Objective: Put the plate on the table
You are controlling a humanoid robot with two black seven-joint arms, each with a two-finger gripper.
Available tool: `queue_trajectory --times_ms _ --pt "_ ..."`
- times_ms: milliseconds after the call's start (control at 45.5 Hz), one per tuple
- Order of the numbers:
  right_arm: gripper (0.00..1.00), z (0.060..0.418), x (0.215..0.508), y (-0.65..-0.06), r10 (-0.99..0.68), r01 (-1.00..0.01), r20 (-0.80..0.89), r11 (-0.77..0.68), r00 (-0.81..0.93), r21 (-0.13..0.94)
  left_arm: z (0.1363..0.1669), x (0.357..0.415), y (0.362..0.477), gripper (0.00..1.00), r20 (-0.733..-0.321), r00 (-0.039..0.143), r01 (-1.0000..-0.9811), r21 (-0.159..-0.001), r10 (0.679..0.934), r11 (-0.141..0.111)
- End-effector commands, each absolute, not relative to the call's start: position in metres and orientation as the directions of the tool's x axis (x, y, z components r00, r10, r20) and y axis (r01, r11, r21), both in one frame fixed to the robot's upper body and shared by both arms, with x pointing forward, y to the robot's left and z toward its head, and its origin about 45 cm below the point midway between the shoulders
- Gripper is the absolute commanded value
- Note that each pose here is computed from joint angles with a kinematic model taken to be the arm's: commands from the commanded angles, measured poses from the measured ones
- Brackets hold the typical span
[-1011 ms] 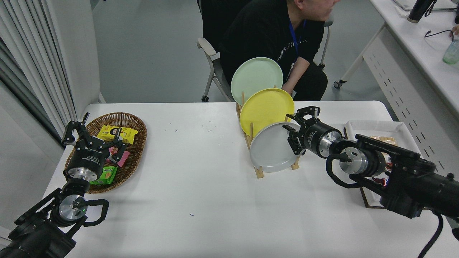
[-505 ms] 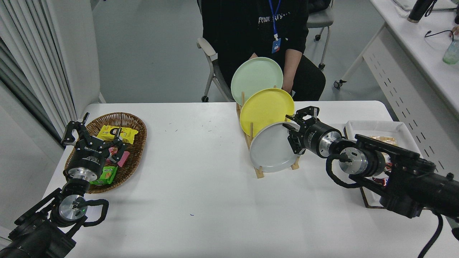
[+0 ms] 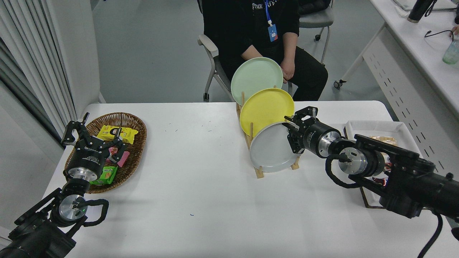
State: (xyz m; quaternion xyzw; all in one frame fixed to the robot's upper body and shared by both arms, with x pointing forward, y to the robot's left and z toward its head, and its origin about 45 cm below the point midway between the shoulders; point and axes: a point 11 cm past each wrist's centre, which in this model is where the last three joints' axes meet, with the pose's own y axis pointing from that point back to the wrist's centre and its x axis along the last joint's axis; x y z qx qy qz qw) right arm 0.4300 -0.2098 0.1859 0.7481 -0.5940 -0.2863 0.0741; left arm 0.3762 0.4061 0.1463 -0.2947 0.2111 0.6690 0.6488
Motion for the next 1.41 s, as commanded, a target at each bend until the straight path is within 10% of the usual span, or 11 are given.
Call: queue_trajectory --times_ms 0,1385 --pt "0.14 0.184 0.428 -0.205 -0.928 -0.842 -0.347 -0.292 0.134 0.453 0.1465 0.3764 0.406 0.98 -0.668 0.016 -0.9926 -0.100 0.744 -0.069" --pt "0.00 0.196 0.424 -0.205 -0.912 -0.840 -0.398 -0.288 0.094 0.460 0.1465 0.3764 0.406 0.98 -0.668 0.016 -0.9926 -0.100 0.744 -0.069"
